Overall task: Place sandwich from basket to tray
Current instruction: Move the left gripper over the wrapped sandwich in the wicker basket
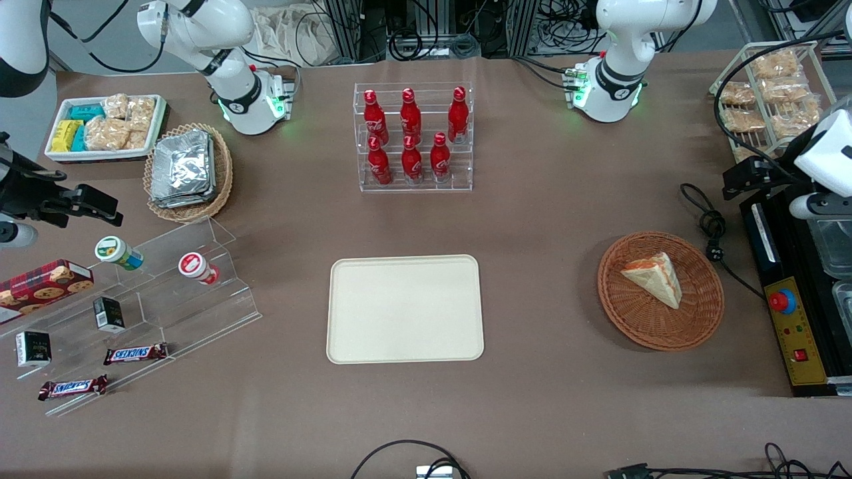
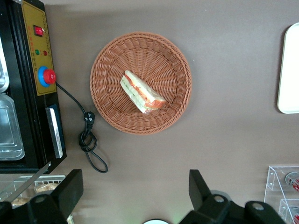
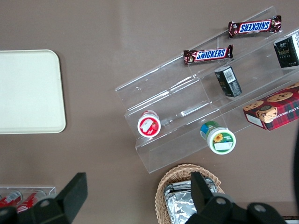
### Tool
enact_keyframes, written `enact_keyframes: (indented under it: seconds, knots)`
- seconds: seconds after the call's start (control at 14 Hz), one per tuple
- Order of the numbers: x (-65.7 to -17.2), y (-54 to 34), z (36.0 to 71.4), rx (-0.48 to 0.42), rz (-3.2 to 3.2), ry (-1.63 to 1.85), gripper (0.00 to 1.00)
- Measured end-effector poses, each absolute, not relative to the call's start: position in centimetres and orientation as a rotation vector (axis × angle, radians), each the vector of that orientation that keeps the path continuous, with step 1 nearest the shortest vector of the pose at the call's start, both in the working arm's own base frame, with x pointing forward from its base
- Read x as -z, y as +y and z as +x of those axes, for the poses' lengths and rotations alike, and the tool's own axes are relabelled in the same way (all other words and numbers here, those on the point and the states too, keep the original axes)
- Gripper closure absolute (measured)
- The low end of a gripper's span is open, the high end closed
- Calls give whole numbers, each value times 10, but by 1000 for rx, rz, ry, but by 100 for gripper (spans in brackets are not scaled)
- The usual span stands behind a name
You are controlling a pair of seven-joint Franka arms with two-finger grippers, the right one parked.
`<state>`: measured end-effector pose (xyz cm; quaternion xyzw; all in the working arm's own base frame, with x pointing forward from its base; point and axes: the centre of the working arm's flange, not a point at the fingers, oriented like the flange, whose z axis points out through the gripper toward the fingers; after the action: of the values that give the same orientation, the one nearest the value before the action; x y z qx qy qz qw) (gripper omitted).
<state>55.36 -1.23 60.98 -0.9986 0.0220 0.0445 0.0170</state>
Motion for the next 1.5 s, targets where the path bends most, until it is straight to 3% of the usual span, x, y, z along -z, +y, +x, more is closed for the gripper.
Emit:
enact_keyframes:
  seconds: [0.36,0.57,0.93,1.5]
  knots:
    - [-601,-18,558,-162,-3103,85,0]
    - [-582,-15,569,-190,-3097,-79,0]
    - [-511,-15,583,-131,-3057,-465,0]
    - [-399,-12,564,-72,-2941,-920,0]
